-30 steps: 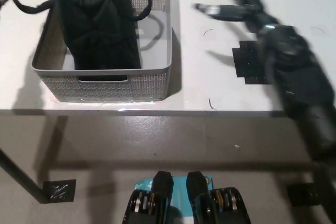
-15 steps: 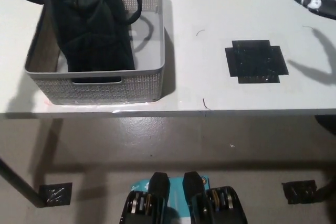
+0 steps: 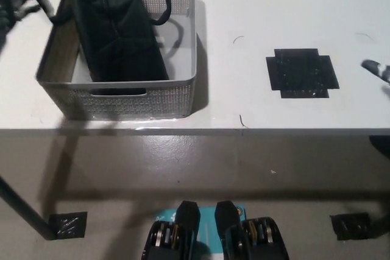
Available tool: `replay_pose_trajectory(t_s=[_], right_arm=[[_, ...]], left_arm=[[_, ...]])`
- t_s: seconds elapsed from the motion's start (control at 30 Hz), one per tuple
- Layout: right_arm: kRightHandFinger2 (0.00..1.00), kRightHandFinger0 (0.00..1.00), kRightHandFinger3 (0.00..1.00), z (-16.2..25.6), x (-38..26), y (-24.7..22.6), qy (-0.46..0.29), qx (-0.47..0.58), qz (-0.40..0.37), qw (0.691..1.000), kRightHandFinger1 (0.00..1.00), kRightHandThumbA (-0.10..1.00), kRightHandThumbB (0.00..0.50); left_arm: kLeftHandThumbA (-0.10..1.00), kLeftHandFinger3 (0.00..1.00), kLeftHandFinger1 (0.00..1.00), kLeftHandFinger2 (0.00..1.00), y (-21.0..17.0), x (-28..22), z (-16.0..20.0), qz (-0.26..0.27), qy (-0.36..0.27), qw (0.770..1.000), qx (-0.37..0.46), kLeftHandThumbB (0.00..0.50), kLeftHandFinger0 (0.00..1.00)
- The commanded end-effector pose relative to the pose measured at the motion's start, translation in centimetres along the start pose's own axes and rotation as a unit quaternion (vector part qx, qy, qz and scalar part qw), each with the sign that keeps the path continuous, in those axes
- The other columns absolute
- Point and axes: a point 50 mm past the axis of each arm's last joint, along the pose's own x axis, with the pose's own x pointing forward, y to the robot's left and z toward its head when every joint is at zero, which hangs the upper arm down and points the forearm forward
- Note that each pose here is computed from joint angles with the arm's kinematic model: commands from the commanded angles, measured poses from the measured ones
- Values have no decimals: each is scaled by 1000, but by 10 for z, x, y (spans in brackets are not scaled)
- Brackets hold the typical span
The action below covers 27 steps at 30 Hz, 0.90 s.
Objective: Use both hands to pick up a lunch bag on the right hand side and place it into a container on the left hand side
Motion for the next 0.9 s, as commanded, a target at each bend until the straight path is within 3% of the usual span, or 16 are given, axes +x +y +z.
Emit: replay_pose_trajectory(t_s=[0.0,0.17,0.23,0.3,0.47,0.63,0.83,0.87], right_arm=[[1000,1000,1000,18,-12,-5,-13,-9,20,1000,1000,1000,103],[1000,1000,1000,15,-26,6,-21,33,39,998,1000,1000,79],[1000,1000,1000,13,-33,14,-15,44,43,998,1000,1000,82],[1000,1000,1000,10,-44,21,-8,51,42,998,1000,1000,68],[1000,1000,1000,7,-54,34,-9,65,48,997,1000,1000,40],[1000,1000,1000,6,-63,60,-29,98,51,993,1000,1000,87],[1000,1000,1000,-19,-89,136,-22,173,46,984,1000,1000,144],[1000,1000,1000,-28,-96,150,-9,180,44,983,1000,1000,127]], left_arm=[[1000,1000,1000,1000,-5,-19,0,-108,56,990,75,223,1000],[1000,1000,1000,1000,-34,-53,-36,-133,85,987,39,214,1000],[1000,1000,1000,1000,-43,-64,-39,-129,85,988,24,228,1000],[1000,1000,1000,1000,-53,-73,-37,-131,72,989,5,205,1000],[1000,1000,1000,1000,-76,-93,-35,-125,47,991,-18,244,1000],[1000,1000,1000,1000,-105,-104,-19,-86,-26,992,-89,289,1000],[1000,1000,1000,1000,-166,-114,-6,-57,-83,981,-163,269,1000],[1000,1000,1000,1000,-177,-114,-9,-52,-88,979,-178,259,1000]])
